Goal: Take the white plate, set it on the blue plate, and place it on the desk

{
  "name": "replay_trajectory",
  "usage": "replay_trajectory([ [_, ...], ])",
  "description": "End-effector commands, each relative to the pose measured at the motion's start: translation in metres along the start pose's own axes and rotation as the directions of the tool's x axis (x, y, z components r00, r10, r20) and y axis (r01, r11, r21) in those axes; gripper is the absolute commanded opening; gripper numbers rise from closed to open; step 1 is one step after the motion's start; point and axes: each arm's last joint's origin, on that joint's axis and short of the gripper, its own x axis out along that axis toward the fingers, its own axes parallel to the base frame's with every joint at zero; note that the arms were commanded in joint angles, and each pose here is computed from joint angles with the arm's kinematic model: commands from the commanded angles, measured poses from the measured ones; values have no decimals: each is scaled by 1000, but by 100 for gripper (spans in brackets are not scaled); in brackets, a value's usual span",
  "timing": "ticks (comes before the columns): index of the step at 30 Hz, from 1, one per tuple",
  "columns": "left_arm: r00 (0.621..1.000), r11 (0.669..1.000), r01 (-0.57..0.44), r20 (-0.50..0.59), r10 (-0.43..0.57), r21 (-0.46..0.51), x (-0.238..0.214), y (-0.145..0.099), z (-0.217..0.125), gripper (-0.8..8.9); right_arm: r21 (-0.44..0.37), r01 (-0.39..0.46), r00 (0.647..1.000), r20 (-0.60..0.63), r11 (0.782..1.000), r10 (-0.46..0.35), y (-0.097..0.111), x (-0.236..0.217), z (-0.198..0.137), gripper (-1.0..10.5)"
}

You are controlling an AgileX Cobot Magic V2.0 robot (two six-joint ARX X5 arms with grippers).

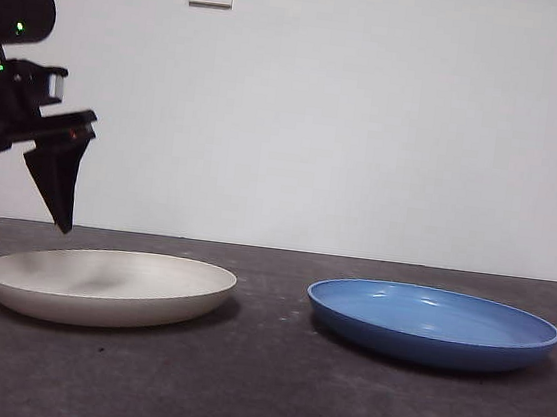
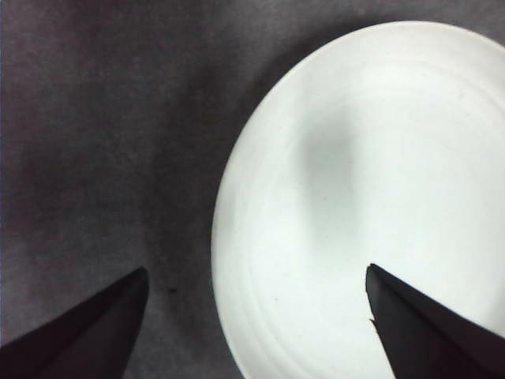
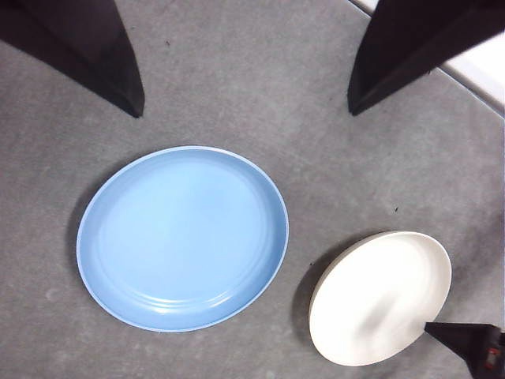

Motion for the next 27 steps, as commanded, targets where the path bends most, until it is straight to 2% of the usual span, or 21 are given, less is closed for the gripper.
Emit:
replay_trajectory([
  [1,1000,1000,-7,-5,7,8,9,1,5,406,-2,-3,1000,18,1000,3,1,-2,4,415],
  [3,1000,1000,-10,-17,10,6,14,2,5,370,-3,-3,1000,19,1000,3,1,-2,4,415],
  [15,997,1000,-19,-69,18,-12,33,5,2,358,-2,-3,1000,18,1000,3,1,-2,4,415],
  [22,997,999,-21,-68,19,-33,33,5,2,48,-2,-3,1000,18,1000,3,1,-2,4,415],
  [24,998,999,-21,-68,19,-35,33,5,2,11,-2,-3,1000,18,1000,3,1,-2,4,415],
  [27,998,999,-22,-66,19,-48,33,5,2,11,-3,-3,1000,19,1000,3,1,-2,4,415],
])
